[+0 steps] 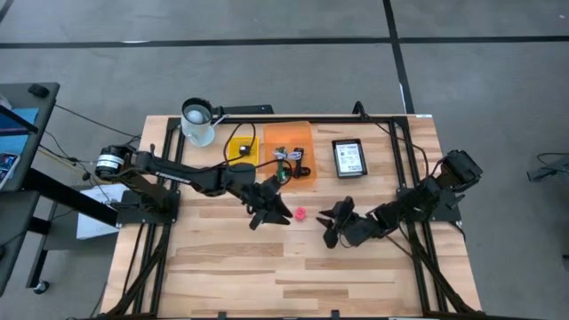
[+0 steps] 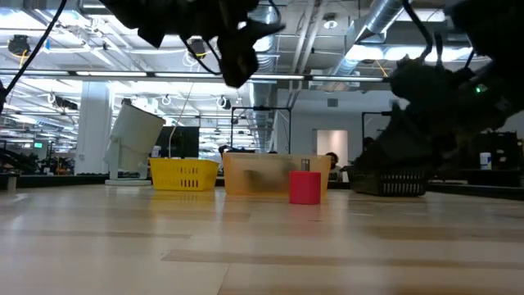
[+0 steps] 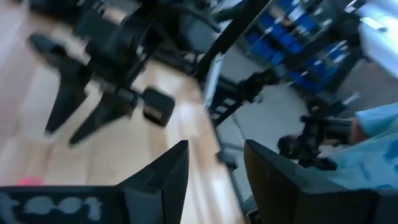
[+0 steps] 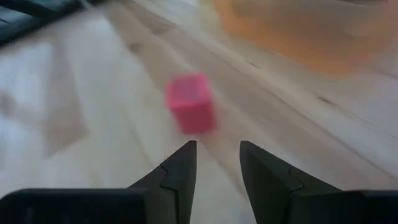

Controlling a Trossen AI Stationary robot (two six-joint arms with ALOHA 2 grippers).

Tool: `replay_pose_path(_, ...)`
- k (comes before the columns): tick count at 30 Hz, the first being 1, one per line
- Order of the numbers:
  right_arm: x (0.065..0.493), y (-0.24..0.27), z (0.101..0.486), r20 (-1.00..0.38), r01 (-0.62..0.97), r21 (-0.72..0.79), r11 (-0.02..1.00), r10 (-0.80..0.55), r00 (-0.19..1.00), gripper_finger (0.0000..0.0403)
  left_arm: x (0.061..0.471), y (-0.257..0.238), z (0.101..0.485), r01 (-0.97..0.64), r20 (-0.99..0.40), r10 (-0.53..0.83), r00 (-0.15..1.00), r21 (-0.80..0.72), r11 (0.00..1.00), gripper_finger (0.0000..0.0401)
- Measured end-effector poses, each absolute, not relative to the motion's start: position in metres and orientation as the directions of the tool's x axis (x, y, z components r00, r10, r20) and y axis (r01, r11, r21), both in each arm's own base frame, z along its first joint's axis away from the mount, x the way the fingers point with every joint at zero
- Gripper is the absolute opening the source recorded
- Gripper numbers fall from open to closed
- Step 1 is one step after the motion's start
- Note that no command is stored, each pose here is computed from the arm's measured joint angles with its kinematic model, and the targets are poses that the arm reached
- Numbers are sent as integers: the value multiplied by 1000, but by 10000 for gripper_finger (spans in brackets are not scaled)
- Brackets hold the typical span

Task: Pick and place items into bin
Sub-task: Put the pink charger adapter into the yellow bin

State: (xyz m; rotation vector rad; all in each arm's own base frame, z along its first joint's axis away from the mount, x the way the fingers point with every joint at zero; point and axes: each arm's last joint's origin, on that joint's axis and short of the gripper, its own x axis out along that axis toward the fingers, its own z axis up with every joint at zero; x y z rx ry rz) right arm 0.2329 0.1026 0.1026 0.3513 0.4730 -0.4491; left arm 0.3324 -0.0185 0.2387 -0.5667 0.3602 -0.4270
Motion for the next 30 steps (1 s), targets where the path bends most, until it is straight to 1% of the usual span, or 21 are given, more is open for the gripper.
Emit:
replay_pose_path(3,238,106,108,-477,435,279,856,-270,837,123,334,-21,245,330,-145,-492,859,-578,746,144)
replay_pose_path(5,238,107,109,-475,424,288,859,-256,842,137,334,-21,246,331,-137,-492,860,-583,741,144)
replay_pose_path(7,238,107,108,-476,425,285,859,-258,841,159,334,-21,247,328,-134,-493,860,-595,734,144)
replay_pose_path(13,237,102,105,-500,450,249,858,-284,818,244,334,-21,247,332,-129,-495,859,-597,731,143)
replay_pose_path(16,238,99,105,-506,461,237,855,-296,810,269,334,-21,248,328,-124,-487,865,-594,735,143)
replay_pose_path(19,239,96,105,-506,452,192,871,-307,806,276,334,-20,248,318,-125,-474,872,-592,740,143)
replay_pose_path(25,241,90,104,-509,438,113,892,-326,796,276,334,-20,248,311,-126,-463,877,-585,749,143)
replay_pose_path(30,241,87,103,-522,440,97,893,-331,786,276,334,-20,248,313,-126,-463,878,-581,752,143)
